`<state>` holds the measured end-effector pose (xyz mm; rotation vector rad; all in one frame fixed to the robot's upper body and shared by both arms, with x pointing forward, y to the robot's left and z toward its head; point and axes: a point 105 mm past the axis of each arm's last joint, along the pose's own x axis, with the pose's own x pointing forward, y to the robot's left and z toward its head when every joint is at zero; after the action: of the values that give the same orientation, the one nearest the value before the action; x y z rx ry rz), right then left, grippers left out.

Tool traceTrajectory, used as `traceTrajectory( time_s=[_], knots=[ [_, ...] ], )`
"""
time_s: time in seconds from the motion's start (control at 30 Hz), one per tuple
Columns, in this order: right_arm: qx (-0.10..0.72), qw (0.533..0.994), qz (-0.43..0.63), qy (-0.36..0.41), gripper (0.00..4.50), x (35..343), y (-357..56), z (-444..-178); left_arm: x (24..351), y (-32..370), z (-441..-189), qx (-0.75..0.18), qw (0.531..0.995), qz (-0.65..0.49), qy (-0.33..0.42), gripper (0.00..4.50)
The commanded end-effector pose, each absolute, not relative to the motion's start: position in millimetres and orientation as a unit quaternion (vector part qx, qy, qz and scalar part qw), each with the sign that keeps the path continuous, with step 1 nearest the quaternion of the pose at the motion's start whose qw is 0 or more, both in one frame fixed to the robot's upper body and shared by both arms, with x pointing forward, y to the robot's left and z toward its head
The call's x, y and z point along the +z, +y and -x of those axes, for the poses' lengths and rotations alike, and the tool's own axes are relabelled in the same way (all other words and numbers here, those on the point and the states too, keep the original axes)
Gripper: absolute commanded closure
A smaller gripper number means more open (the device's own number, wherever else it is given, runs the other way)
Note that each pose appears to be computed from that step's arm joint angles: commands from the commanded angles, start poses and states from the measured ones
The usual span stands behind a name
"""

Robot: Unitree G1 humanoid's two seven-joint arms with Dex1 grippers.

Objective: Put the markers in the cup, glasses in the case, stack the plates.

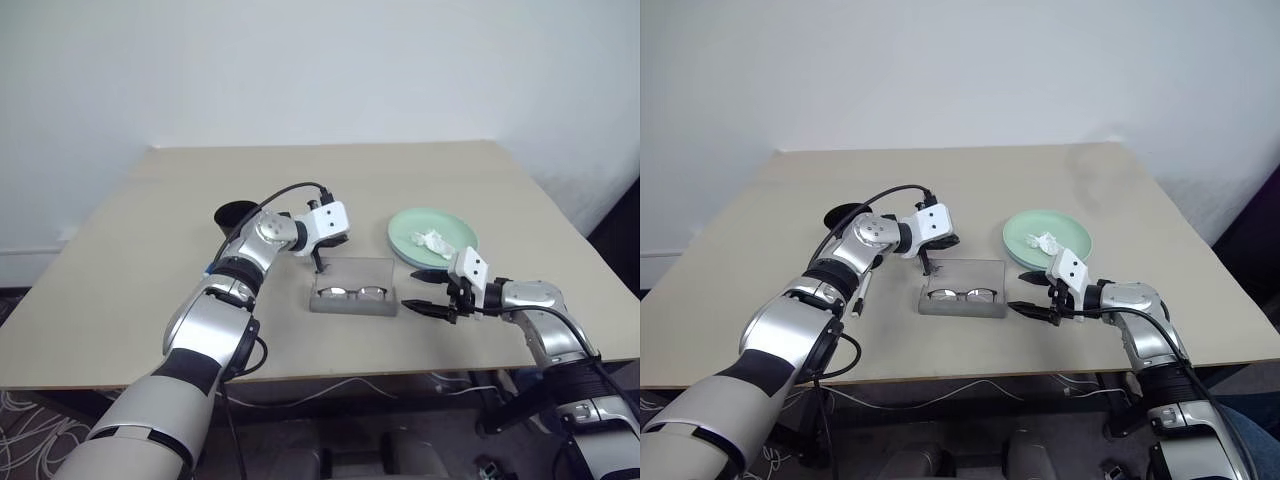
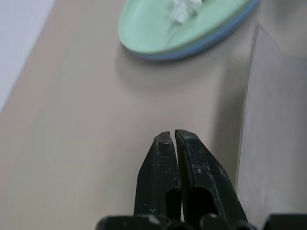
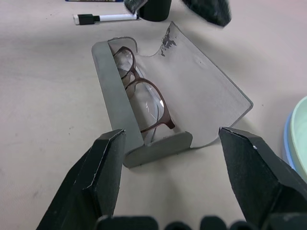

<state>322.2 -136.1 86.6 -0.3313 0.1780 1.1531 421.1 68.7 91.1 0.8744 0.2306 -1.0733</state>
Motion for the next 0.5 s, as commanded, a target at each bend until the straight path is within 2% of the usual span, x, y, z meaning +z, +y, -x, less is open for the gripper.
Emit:
traceTrajectory(
  time_s=[0.03,0.23,0.5],
  knots=[
    [0.549,0.817,0.173,0.026,1.12,124,-131,-325,82,68,-413,-0.521,0.732,-0.422,0.119,4.47],
    [0.55,0.815,0.183,0.019,1.12,131,-131,-324,90,67,-400,-0.583,0.739,-0.303,0.152,4.47],
    [0.553,0.813,0.181,0.027,1.12,128,-131,-324,88,86,-371,-0.664,0.685,-0.244,0.176,4.47]
  ],
)
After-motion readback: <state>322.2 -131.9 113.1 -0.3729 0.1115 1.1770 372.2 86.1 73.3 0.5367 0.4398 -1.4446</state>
